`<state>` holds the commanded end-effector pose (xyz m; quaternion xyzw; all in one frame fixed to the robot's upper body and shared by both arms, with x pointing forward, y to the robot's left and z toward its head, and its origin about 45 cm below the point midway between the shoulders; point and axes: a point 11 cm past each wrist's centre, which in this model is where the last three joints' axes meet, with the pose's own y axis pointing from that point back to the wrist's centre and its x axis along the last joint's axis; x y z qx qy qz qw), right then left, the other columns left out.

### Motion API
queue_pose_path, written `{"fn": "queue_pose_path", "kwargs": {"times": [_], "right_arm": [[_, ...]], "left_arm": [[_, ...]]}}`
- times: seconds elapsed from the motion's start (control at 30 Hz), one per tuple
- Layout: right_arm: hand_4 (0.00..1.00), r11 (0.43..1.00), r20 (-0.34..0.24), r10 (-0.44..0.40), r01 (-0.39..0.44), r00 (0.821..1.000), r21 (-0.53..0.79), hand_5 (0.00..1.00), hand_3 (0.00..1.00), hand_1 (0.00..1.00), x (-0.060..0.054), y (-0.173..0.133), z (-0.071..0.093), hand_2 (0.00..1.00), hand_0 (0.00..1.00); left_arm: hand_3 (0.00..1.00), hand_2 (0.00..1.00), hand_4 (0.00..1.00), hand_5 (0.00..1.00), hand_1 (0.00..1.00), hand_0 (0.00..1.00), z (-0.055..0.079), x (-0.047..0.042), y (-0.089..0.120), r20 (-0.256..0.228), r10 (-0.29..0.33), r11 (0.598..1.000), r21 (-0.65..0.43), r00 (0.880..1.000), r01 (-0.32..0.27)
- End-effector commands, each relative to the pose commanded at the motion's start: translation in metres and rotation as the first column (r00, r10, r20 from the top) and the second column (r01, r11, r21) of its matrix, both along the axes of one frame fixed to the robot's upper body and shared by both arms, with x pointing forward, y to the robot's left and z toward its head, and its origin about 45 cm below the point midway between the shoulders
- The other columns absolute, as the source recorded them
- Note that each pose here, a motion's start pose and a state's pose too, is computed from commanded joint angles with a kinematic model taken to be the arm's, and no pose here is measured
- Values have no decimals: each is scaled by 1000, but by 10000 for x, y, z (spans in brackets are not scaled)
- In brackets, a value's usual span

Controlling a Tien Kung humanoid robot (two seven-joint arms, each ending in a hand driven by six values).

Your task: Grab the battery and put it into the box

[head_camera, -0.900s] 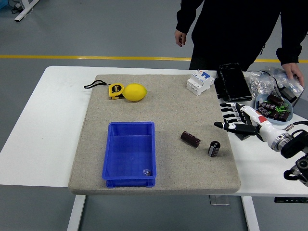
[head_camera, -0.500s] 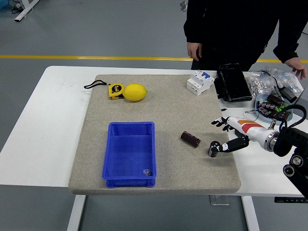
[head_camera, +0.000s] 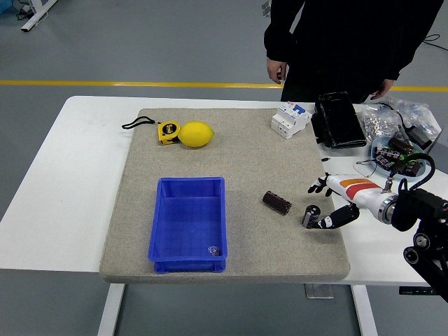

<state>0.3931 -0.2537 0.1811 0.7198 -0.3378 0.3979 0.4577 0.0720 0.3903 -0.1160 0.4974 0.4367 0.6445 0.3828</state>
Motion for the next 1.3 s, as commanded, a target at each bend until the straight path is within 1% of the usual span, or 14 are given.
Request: {"fn": "queue_pose_path", "kwargs": {"times": [0.1,0.13,0.3,0.33,0.5,0.53,0.7,0.73,1.1,1.13,1.3], "right_arm": [[998,1000,-1,-2,2,1000,-7,317,720,611,5,-2,-20,668,582],[998,1000,-1,-3,3,1000,-8,305,696,571,5,-3,-24,624,514],[998,1000,-8,-9,9,1000,-8,305,696,571,11,9,-78,624,514],[998,1000,-9,-9,9,1000,-8,301,653,553,12,15,-87,609,472],[998,1000,2,-13,13,1000,-7,301,653,553,12,55,-109,609,472],[998,1000,6,-15,15,1000,-4,301,550,522,13,61,-111,554,409],[998,1000,15,-21,21,1000,-3,301,550,522,16,91,-121,554,409],[998,1000,14,-20,20,1000,-2,265,520,484,14,99,-123,522,353],[998,1000,7,-8,8,1000,0,257,512,482,-8,160,-137,514,336],[987,1000,7,-7,7,1000,0,242,492,455,-8,164,-139,493,303],[987,1000,2,-9,9,1000,-3,242,492,455,-6,175,-168,493,303]], "left_arm": [[612,720,678,603,693,742,2,16,-1,4,2,1000,0,1000,-2],[613,719,677,603,693,744,3,18,-2,5,3,1000,0,1000,-3],[613,719,677,603,693,744,3,29,-8,8,5,1000,-1,1000,-5],[612,719,676,602,692,744,3,30,-9,8,5,1000,-2,1000,-5],[612,719,676,602,692,744,2,31,-12,8,4,1000,-3,1000,-4],[612,719,674,600,693,744,2,30,-13,8,4,1000,-3,1000,-4],[612,719,674,600,693,744,0,20,-13,6,4,1000,-3,1000,-4],[612,718,673,600,694,744,-1,18,-14,5,4,1000,-3,1000,-4],[611,718,672,600,691,745,-2,10,-14,3,4,1000,-3,1000,-4],[611,718,673,600,691,744,-2,9,-14,2,4,1000,-3,1000,-4],[611,718,673,600,691,744,-3,9,-16,2,3,1000,-4,1000,-3]]}}
